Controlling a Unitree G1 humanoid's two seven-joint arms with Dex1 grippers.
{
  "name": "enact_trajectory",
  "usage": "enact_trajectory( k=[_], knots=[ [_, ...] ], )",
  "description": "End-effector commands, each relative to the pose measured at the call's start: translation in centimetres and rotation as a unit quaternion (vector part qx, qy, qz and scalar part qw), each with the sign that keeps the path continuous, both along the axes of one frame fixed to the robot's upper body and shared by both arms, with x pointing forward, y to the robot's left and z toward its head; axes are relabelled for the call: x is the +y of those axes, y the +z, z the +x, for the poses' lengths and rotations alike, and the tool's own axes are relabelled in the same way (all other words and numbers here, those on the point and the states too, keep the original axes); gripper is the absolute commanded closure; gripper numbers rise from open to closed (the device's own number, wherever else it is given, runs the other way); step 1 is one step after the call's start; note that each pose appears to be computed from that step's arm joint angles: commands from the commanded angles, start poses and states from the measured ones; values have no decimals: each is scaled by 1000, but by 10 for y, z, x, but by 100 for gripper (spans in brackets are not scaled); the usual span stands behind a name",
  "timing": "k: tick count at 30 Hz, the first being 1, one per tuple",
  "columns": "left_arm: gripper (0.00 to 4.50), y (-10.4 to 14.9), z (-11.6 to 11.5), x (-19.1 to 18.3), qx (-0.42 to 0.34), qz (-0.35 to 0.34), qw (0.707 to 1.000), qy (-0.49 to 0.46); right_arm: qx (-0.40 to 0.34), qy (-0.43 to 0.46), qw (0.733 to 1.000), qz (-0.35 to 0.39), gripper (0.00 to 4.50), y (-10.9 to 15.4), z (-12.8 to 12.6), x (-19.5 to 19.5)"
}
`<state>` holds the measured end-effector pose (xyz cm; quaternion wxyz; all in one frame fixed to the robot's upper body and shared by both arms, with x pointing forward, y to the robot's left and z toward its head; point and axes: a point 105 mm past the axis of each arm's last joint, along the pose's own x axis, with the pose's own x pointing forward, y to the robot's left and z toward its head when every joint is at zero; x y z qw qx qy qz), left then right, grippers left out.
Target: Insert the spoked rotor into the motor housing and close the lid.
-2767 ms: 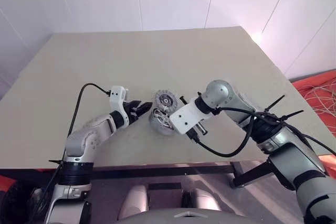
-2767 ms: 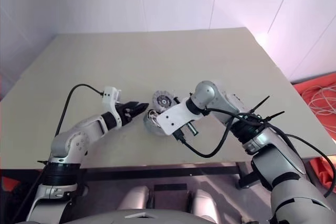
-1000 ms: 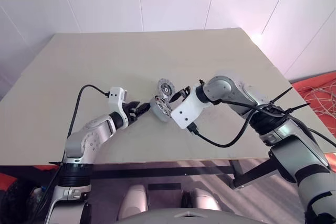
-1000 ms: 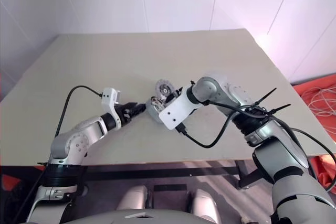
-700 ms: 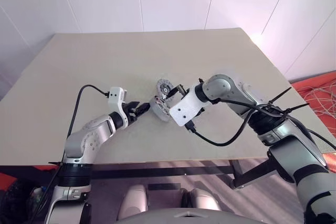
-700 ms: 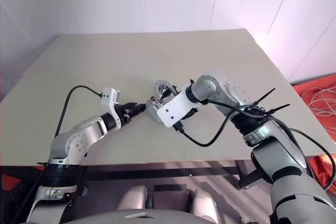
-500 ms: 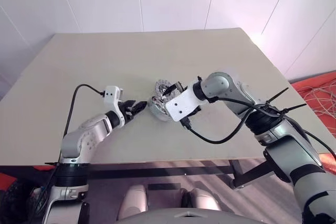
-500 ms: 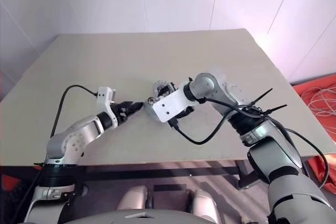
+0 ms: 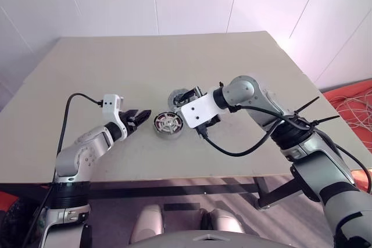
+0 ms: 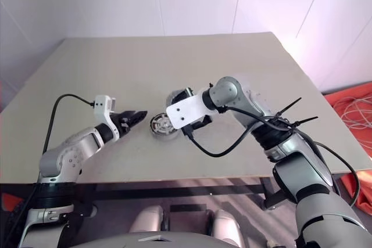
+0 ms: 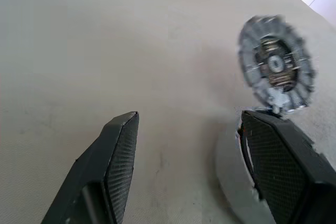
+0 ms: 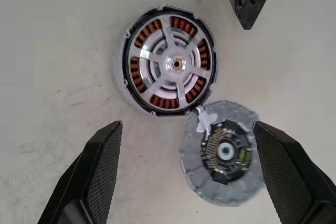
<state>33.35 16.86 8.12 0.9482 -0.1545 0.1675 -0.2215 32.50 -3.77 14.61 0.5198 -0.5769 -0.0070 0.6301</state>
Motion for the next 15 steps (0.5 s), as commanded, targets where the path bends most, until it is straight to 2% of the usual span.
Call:
enact_trajectory(
  k=[1, 5, 15],
  knots=[
    [119, 11, 3, 0, -24, 2, 1000, -1, -7, 40, 999, 15, 2, 13, -11, 0],
    [119, 12, 5, -3, -25, 0, 1000, -4, 14, 67, 998, 1, 2, 2, -18, -1],
    [119, 12, 4, -9, -27, -4, 1000, -7, 39, 82, 996, -22, 2, -19, -16, 17]
  ],
)
